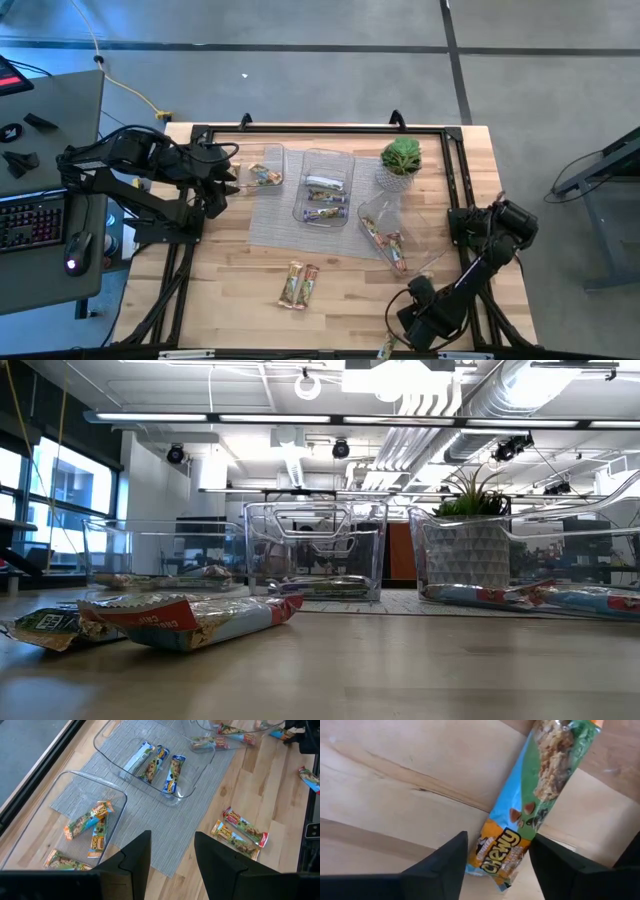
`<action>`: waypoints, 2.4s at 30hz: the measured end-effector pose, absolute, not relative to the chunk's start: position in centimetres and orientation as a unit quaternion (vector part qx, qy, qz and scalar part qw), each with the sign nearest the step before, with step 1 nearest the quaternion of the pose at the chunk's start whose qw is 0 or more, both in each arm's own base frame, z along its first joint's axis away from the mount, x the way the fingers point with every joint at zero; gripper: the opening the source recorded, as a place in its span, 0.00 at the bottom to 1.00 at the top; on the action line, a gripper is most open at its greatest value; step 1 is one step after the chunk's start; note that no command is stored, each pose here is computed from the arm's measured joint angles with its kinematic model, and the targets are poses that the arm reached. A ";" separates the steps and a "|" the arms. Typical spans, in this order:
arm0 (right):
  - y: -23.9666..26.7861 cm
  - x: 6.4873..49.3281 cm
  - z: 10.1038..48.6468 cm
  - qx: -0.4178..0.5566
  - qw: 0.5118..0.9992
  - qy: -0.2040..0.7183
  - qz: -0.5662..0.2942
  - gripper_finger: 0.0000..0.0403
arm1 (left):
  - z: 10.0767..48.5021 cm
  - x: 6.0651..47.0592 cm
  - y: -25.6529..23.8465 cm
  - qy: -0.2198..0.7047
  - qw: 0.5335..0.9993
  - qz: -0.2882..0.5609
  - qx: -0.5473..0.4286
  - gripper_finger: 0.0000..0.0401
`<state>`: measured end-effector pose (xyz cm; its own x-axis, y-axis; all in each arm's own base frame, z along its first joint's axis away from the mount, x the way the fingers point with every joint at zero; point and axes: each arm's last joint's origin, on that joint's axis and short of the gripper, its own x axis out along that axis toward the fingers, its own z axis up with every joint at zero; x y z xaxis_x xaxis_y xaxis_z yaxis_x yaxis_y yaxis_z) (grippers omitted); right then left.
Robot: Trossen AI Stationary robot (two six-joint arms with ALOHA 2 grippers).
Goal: Pick and place Granola Bars by type
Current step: Put the yellow granola bar into the left transparent bin
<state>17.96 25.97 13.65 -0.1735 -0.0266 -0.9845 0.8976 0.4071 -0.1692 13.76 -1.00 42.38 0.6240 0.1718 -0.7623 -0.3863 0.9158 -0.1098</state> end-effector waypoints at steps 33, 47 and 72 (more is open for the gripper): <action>23.5 27.7 24.0 0.362 0.743 0.483 -0.289 0.27 | 42.4 13.8 -1.0 0.404 0.891 0.157 -0.133 0.37; 10.5 38.8 27.4 0.101 0.909 0.376 -0.153 0.27 | 42.4 13.7 -1.0 0.407 0.891 0.152 -0.130 0.37; -8.2 49.4 19.8 0.096 0.975 0.095 -0.178 0.27 | 42.7 15.2 -1.0 0.371 0.914 0.153 -0.057 0.37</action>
